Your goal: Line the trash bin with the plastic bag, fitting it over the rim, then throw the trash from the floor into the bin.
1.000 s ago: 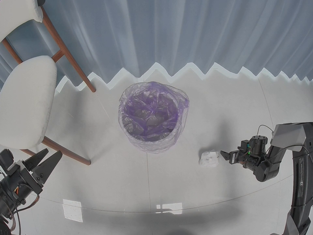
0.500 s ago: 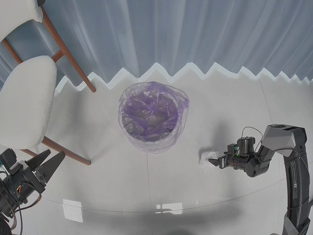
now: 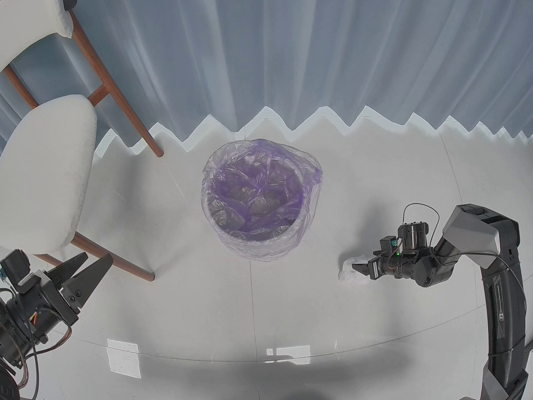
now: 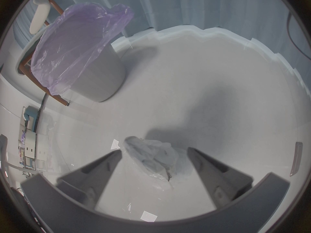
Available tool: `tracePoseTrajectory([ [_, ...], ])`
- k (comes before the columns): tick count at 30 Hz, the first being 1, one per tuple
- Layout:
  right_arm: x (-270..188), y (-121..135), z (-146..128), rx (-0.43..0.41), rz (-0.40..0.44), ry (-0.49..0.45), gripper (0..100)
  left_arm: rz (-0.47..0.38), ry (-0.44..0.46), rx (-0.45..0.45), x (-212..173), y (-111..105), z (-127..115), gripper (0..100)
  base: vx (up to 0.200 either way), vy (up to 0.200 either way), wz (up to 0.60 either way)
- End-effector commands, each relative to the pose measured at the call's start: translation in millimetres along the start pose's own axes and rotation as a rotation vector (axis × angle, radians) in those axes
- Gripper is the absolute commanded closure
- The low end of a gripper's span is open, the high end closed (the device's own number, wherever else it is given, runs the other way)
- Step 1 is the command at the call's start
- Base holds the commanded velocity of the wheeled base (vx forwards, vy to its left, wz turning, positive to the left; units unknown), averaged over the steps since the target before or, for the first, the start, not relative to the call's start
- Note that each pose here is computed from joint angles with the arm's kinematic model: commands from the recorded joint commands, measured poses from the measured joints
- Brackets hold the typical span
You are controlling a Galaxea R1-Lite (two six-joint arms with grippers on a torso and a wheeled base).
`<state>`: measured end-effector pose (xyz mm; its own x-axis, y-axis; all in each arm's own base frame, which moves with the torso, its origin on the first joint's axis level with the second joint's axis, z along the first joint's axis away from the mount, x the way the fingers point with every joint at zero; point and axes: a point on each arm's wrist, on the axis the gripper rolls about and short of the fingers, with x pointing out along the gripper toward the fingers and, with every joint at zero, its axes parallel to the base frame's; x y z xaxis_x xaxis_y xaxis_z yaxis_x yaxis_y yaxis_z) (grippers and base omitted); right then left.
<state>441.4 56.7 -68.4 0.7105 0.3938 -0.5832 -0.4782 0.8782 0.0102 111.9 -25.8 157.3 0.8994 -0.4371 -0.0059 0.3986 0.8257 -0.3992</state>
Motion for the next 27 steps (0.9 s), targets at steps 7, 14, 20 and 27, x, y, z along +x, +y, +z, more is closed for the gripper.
tracePoseTrajectory([
  [7,0.6,-0.1,1.0,-0.001,0.01,-0.005,100,0.018,-0.008,0.022,-0.9,2.1,0.6,0,0.0,0.0,0.0],
  [14,-9.6,-0.4,1.4,-0.014,-0.005,-0.043,100,0.06,-0.03,0.026,-3.7,6.3,2.5,0,0.0,0.0,0.0],
  [20,-74.7,-1.2,33.9,-0.028,-0.063,-0.165,100,0.078,-0.063,0.056,-8.0,6.7,6.1,0,0.0,0.0,0.0],
  [27,-188.0,23.9,69.3,0.003,-0.111,-0.306,100,0.074,-0.082,0.066,-14.3,4.9,5.4,0,0.0,0.0,0.0],
])
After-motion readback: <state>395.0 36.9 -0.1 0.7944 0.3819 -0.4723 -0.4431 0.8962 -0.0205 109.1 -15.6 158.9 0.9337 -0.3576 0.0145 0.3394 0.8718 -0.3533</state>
